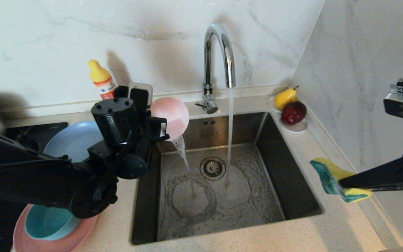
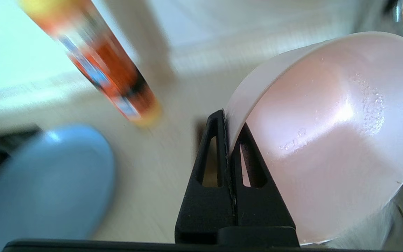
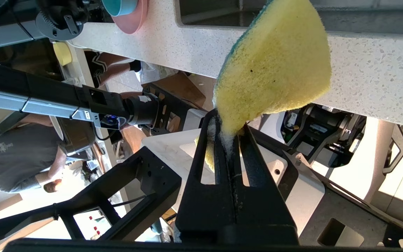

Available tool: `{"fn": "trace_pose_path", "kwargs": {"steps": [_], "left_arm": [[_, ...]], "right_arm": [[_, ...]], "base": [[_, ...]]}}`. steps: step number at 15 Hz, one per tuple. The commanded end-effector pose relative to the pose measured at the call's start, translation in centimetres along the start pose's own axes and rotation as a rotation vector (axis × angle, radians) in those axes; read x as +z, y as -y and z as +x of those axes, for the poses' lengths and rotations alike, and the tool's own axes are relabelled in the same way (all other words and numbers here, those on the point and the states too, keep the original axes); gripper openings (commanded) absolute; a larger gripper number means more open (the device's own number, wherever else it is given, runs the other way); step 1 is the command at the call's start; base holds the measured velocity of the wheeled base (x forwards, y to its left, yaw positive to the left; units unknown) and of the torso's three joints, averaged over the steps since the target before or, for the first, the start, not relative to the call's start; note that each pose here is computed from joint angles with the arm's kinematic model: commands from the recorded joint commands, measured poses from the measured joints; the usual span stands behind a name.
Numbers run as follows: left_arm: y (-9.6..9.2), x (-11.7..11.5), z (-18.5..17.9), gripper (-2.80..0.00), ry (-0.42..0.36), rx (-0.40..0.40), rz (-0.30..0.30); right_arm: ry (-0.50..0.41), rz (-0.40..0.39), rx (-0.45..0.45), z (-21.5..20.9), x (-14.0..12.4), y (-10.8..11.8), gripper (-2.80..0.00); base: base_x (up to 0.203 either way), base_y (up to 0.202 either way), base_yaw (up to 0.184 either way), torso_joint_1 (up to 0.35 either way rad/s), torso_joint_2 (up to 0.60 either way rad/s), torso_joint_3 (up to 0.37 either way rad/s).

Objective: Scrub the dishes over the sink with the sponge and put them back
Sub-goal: Rinse the bowl, then place the bowl on the table

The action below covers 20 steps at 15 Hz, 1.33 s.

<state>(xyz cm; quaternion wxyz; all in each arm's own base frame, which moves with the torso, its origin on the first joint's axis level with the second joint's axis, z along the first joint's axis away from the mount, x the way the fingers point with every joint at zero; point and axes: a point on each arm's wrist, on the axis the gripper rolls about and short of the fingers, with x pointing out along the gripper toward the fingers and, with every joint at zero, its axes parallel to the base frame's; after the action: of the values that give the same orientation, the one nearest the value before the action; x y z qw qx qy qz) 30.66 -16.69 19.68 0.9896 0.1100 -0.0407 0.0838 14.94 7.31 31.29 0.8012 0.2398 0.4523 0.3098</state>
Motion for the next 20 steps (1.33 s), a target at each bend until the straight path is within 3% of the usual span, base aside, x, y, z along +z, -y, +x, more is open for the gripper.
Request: {"fn": "trace_pose_path", "kwargs": {"steps": [1,4,20], "left_arm": [[-0.58,0.79,-0.20,-2.80,0.073,0.032,-0.007],[-0.35,-0.05,-0.26,-2.80,0.085,0.033,0.001],[-0.62,0.60,-0.19,-2.80,0.103,0.038,0.003]], "right_arm": [[-0.004,0.004,0.003,-0.07,-0.10,-0.01,-2.80],[-0.005,0.006,0.002,-0.02,-0.05,0.00,-2.80],[-0.010,0.011,-0.001,-0.04,-0.34,0.15,-2.80]], "base": [[0.000,0.000,0.000,0.000,0.00,0.000],[0.000,0.000,0.000,0.000,0.00,0.000],[0.000,0.000,0.000,0.000,0.00,0.000]]}}
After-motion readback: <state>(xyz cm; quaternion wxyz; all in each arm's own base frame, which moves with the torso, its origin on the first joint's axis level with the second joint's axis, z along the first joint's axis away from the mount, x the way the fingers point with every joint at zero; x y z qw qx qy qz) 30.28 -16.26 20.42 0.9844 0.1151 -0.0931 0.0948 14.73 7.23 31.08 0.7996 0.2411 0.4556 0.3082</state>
